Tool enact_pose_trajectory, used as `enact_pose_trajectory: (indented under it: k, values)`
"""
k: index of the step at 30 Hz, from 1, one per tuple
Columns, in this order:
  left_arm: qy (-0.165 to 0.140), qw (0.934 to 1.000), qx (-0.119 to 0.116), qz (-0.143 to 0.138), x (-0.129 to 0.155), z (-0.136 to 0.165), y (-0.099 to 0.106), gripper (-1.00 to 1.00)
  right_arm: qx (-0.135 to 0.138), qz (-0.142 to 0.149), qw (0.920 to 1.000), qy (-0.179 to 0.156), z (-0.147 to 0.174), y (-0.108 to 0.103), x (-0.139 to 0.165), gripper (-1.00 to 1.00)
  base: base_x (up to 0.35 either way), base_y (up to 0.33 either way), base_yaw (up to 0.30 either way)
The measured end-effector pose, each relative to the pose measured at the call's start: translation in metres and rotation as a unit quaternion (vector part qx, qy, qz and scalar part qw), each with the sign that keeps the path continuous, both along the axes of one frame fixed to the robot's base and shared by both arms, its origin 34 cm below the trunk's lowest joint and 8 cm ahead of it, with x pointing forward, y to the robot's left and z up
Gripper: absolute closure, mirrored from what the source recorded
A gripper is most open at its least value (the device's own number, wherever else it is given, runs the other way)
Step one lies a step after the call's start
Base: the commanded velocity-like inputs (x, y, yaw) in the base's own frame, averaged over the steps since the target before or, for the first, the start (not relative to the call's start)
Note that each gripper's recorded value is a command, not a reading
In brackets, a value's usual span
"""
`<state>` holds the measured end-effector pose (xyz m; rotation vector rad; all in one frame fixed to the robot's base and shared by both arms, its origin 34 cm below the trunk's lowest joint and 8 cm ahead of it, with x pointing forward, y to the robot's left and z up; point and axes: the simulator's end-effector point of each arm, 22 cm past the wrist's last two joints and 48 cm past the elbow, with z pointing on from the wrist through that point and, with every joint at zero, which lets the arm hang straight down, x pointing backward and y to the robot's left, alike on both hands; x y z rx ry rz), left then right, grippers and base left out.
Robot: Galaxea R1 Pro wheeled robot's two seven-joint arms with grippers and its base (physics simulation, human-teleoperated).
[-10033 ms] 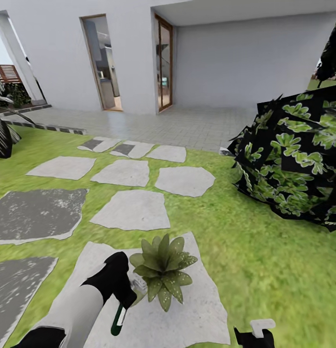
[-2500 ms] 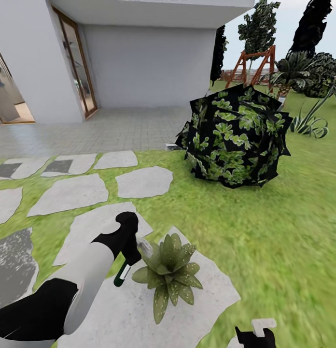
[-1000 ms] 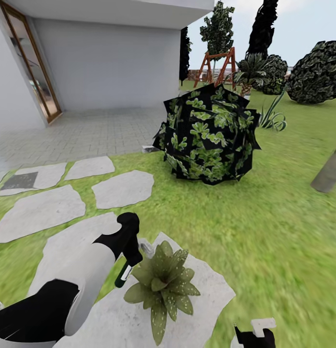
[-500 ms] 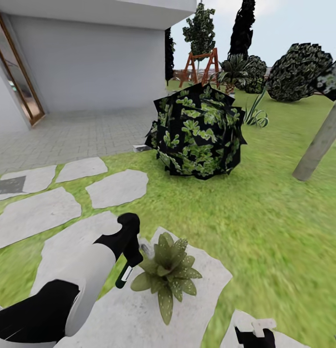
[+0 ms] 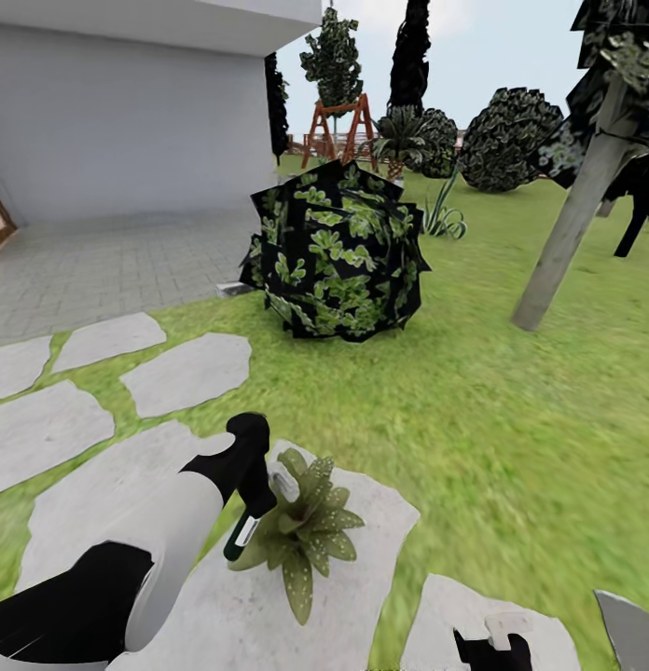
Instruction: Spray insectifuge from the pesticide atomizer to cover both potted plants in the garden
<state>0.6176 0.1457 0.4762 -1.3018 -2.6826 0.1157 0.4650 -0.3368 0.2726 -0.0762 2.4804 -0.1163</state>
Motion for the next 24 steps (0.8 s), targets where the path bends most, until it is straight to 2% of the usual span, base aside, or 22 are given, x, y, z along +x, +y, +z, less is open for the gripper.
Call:
enact_pose_trajectory:
  k: [8,13,20,24]
  values:
    - [0.006,1.0000,0.002,-0.001,-0.004,-0.003,0.001,1.00,0.000,0.000,1.0000,0.000,0.000,0.000,0.000,-1.00,0.000,0.280,-0.260]
    - [0.020,0.9998,0.005,-0.003,-0.019,-0.015,0.004,1.00,0.000,0.000,1.0000,0.000,0.000,0.000,0.000,-1.00,0.000,0.045,-0.038]
    - [0.012,0.9999,0.011,-0.001,-0.016,-0.016,0.009,1.00,0.000,0.000,1.0000,0.000,0.000,0.000,0.000,-1.00,0.000,0.013,-0.001]
    - [0.010,0.9999,0.012,-0.001,-0.016,-0.015,0.009,1.00,0.000,0.000,1.0000,0.000,0.000,0.000,0.000,-1.00,0.047,0.247,-0.035]
